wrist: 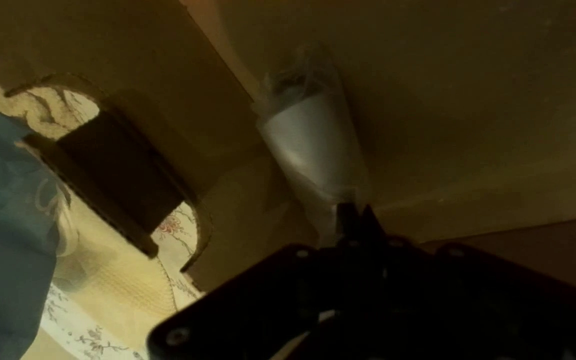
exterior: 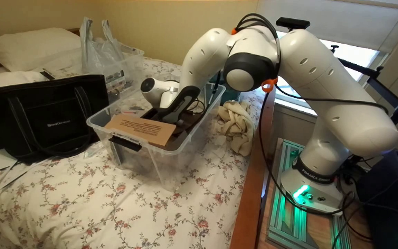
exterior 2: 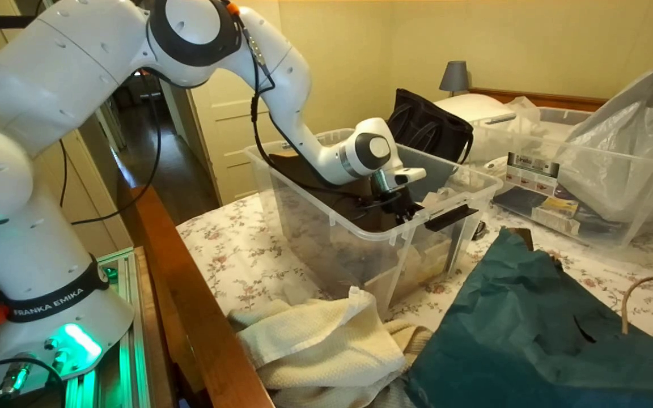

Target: Remove the small plastic bag from the box inside clear bucket and put it on the bed

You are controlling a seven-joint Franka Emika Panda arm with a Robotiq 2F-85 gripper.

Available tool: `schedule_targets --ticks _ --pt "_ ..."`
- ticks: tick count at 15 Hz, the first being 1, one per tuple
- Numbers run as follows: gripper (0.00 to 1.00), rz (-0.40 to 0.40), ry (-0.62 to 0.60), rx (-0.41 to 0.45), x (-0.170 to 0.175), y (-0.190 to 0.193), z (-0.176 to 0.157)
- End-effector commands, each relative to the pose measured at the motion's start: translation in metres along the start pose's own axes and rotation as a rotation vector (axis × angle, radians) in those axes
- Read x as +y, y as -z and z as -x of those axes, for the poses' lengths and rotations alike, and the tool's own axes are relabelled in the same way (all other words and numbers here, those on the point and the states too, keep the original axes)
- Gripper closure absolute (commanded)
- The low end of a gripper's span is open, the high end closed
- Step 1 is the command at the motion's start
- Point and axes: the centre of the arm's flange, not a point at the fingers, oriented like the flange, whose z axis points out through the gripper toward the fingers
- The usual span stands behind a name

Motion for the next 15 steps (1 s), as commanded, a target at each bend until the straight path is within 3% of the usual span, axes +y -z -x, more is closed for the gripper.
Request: schedule_targets --ticks 1,3,8,15 --pt "1.00 -0.066 0.020 0.007 0.006 0.005 -0.002" --pt "1.00 -0.085 0.018 0.017 0.017 0.015 0.006" --pt "1.00 -0.265 0.030 0.075 0.049 0.033 0.025" --pt "1.00 -0.386 -0.001 0.099 0.098 0.045 0.034"
